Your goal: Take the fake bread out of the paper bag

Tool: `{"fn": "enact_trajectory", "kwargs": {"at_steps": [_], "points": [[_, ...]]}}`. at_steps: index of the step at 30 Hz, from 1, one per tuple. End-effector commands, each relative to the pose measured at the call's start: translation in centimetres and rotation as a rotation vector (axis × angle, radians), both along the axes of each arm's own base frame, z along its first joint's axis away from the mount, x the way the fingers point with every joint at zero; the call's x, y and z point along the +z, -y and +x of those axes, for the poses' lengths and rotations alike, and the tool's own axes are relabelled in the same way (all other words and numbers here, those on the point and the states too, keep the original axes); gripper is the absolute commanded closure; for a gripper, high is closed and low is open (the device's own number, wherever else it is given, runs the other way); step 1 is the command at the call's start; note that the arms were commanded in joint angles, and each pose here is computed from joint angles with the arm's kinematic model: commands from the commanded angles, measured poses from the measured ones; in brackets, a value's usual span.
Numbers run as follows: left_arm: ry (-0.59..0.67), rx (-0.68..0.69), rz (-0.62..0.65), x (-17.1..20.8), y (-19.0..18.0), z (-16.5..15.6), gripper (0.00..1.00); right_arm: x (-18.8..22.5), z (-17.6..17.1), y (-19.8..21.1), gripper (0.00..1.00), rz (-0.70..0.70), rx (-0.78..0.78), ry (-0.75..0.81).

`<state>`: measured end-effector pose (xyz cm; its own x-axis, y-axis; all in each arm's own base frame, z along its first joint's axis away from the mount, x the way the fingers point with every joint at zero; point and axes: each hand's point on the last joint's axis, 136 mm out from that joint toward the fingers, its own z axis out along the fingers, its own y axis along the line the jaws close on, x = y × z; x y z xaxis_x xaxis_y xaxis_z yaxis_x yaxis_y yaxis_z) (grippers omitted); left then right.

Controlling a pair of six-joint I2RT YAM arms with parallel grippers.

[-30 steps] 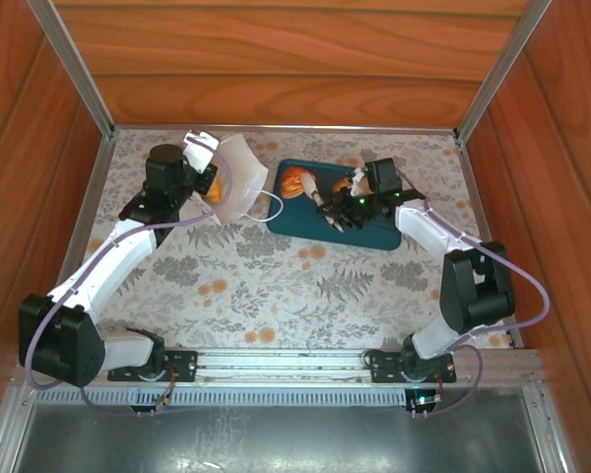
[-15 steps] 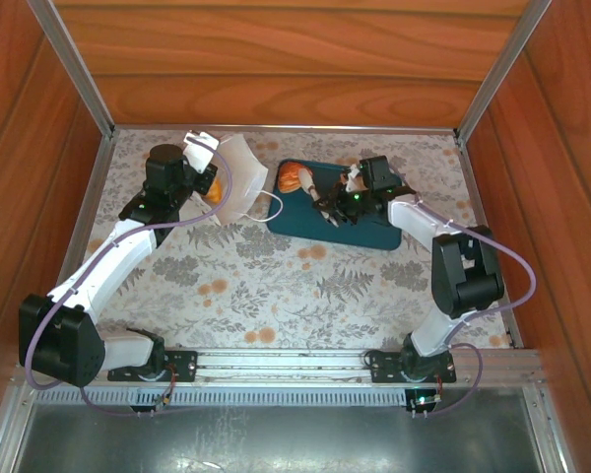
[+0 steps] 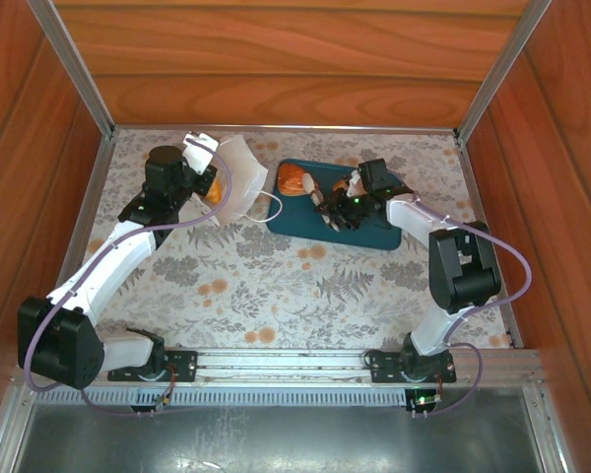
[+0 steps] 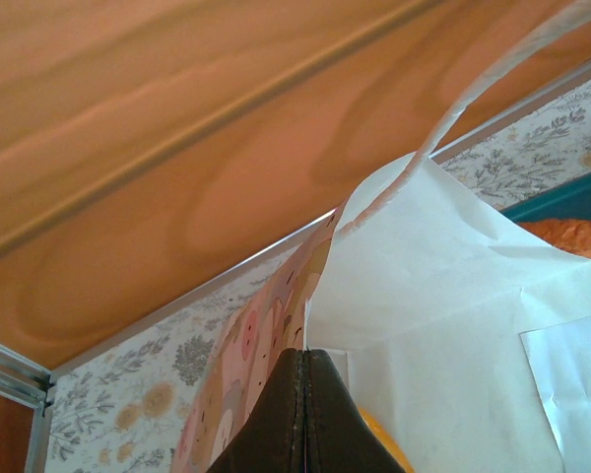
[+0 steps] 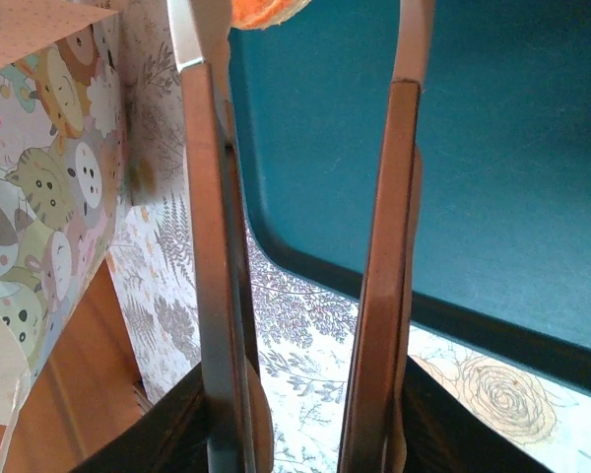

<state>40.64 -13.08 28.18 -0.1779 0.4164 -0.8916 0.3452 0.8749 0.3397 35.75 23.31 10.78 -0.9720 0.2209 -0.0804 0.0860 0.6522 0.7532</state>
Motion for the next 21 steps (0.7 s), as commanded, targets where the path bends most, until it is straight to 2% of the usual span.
{"fn": "enact_trajectory", "kwargs": {"at_steps": [1,9,17,21], "points": [[0.034,0.001,-0.020,1.2,0.0,-0.5,1.00,2.7,0.2,0.1,0.56,0.002,0.012,0.069],[0.034,0.000,-0.011,1.0,-0.1,-0.6,1.00,4.6,-1.3,0.9,0.54,-0.008,0.002,0.088],[0.034,-0.019,0.000,0.7,0.1,-1.0,1.00,6.4,-4.1,3.5,0.54,-0.113,-0.043,0.096],[0.037,-0.034,0.006,0.7,0.2,-1.3,1.00,8.9,-5.2,3.0,0.55,-0.059,-0.003,0.148]]}}
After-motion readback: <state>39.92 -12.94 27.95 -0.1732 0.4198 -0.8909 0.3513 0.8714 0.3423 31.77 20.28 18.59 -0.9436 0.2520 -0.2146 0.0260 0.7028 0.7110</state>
